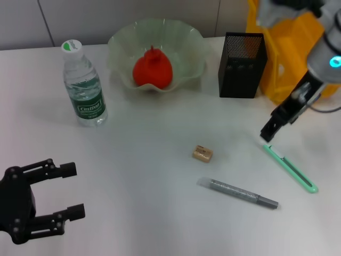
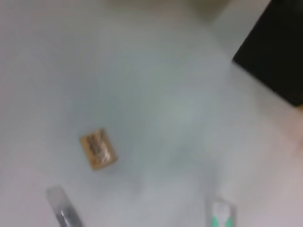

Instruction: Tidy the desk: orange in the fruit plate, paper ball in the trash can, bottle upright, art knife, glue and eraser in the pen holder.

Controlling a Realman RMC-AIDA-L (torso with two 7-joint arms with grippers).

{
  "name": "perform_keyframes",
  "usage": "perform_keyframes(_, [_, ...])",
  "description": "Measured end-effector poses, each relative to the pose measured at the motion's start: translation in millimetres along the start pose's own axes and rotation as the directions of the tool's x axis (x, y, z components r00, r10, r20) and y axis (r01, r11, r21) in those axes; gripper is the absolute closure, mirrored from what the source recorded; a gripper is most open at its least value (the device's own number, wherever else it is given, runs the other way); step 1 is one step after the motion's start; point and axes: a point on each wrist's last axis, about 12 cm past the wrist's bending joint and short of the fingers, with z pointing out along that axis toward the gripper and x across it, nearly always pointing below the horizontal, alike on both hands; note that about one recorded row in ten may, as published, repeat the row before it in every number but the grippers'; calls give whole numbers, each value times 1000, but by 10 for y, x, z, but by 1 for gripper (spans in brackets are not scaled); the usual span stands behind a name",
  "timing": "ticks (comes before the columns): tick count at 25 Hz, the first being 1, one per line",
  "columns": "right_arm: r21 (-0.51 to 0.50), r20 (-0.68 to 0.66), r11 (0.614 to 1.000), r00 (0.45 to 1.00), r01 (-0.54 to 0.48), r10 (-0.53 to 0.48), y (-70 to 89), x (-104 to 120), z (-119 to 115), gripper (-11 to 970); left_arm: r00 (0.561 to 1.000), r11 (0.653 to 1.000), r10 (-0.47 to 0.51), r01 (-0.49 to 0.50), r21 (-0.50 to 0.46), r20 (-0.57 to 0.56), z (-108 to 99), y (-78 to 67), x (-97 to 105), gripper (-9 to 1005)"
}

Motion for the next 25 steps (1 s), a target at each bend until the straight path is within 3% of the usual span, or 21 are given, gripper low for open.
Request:
perform_keyframes(7, [59, -77, 998, 997, 26, -21, 111, -75, 275, 190, 1000, 1000, -8, 8, -2, 9, 32, -22, 49, 228])
perform_keyframes(25, [83, -103, 996, 995, 12, -3, 86, -36, 570, 234, 1000, 1000, -12, 12, -10, 13, 84, -27, 77, 228])
